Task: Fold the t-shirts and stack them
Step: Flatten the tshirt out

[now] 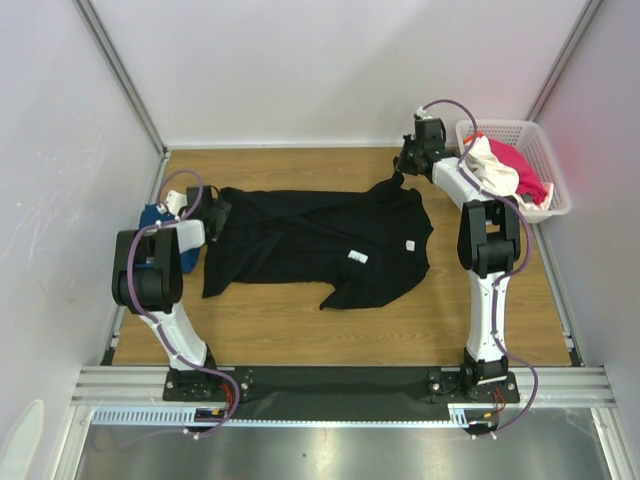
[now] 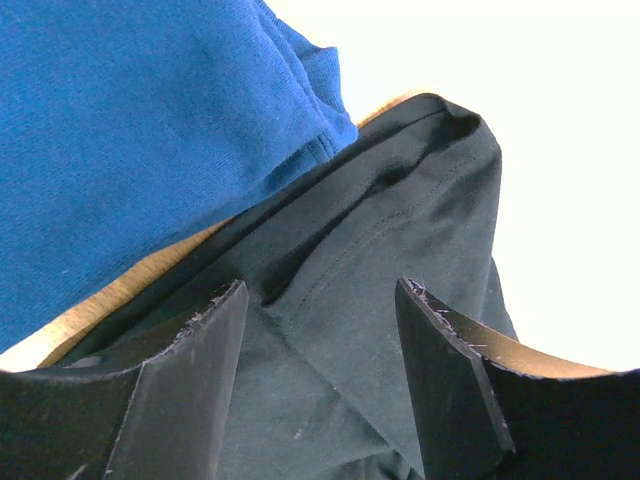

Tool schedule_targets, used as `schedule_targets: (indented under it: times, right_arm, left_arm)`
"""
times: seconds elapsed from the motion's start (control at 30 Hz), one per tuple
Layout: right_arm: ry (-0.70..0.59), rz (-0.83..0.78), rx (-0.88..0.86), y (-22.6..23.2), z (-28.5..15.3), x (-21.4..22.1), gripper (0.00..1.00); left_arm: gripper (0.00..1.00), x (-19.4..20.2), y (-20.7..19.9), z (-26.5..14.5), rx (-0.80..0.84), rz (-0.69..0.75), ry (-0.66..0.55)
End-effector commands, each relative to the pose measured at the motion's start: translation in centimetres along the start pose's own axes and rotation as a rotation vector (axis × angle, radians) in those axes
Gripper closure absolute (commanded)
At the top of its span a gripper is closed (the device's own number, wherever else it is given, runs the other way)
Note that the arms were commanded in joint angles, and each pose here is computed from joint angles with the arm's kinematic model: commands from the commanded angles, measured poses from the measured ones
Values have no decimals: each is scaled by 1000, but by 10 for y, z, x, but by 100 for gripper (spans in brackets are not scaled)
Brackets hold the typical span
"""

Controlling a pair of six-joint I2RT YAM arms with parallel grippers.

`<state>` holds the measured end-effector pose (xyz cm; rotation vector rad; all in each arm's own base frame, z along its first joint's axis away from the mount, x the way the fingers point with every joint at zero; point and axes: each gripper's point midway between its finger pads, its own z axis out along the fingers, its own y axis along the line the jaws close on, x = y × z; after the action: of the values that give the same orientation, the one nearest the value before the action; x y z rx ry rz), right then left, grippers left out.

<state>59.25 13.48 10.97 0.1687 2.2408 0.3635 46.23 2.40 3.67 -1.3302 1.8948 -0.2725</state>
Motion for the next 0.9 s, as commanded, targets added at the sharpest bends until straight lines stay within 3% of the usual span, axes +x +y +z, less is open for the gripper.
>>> schedule_targets:
  times: [0.0,0.2,0.33,0.4,0.57,0.63,0.67,0.83,0.87]
  right_arm:
    - [-75,-13,-12,10,-23,-30,100]
    - [-72,-13,-7,9,-24,-29,100]
    - [-75,-14,-2,8,-26,-30,100]
    - [-77,-15,1,7,-26,-30,100]
    - [-73,-15,1,7,-26,-29,100]
    - [-75,-14,0,8,-26,-29,100]
    - [-73,-14,-1,8,-26,-28,100]
    - [-65,-15,5,6,-27,-25,100]
    - [-65,-14,8,4,-27,-24,100]
  left_arm:
    - [33,5,-4,6,21,-34,19]
    - [38,11,-11,12,49,-36,53]
    - [54,13,-12,15,54,-37,61]
    - [70,13,-12,15,59,-37,62]
    - [80,8,-17,10,66,-21,45]
    - [87,4,-15,5,57,-6,33]
    - [96,1,-11,3,38,-1,15]
    - [100,-10,6,-30,2,-8,-35]
    - [100,-5,25,-34,-44,-4,-32]
